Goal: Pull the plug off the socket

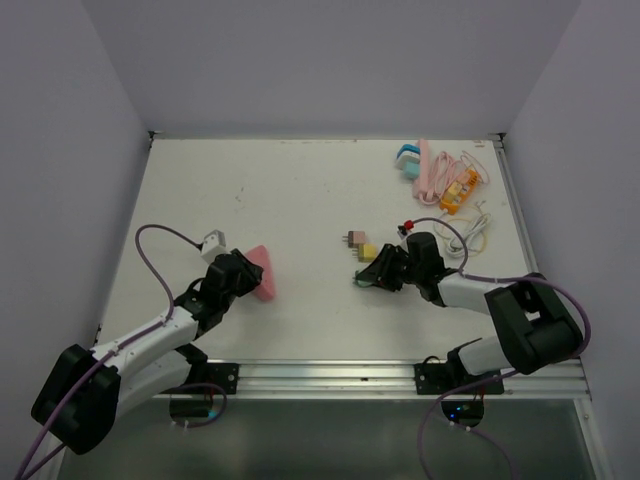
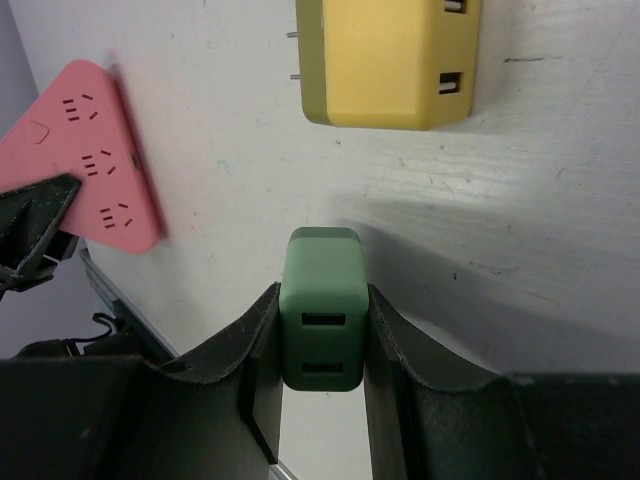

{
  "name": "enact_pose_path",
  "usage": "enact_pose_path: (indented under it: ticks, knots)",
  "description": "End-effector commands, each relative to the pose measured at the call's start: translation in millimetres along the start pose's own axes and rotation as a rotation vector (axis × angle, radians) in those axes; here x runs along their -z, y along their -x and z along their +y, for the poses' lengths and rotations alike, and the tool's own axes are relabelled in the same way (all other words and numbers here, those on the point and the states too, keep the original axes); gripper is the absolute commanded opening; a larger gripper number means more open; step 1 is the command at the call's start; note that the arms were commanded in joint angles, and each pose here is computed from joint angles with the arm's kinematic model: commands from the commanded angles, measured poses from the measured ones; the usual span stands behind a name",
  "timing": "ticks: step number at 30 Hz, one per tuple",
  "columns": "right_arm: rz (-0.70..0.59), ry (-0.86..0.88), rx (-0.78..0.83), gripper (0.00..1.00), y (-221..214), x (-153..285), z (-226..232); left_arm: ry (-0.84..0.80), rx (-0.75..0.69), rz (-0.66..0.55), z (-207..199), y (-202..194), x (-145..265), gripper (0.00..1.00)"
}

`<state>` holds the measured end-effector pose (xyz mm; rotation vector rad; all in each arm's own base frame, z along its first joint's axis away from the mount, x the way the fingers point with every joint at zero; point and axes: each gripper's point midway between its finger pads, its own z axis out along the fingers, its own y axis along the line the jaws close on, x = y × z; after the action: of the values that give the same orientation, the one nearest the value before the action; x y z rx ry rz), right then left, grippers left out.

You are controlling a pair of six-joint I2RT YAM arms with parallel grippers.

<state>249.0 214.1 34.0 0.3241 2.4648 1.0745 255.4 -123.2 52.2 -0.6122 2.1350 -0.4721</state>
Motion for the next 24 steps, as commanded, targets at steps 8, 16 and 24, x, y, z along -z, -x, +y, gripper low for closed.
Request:
enact_pose_path:
  ticks: [8,16,24]
  knots:
    - [-0.139,0.019,-0.008,0.36,35.6,-7.0,-11.7,-0.051,-0.045,0.028,-2.5,-7.4,2.4,0.00]
    - [-0.163,-0.127,0.048,0.93,43.4,15.0,-29.9,-0.087,-0.041,0.025,-10.4,-5.3,3.8,0.00]
    - [-0.311,-0.369,0.228,0.99,76.3,89.9,-27.1,-0.098,-0.051,0.030,-20.4,-1.2,-0.1,0.00]
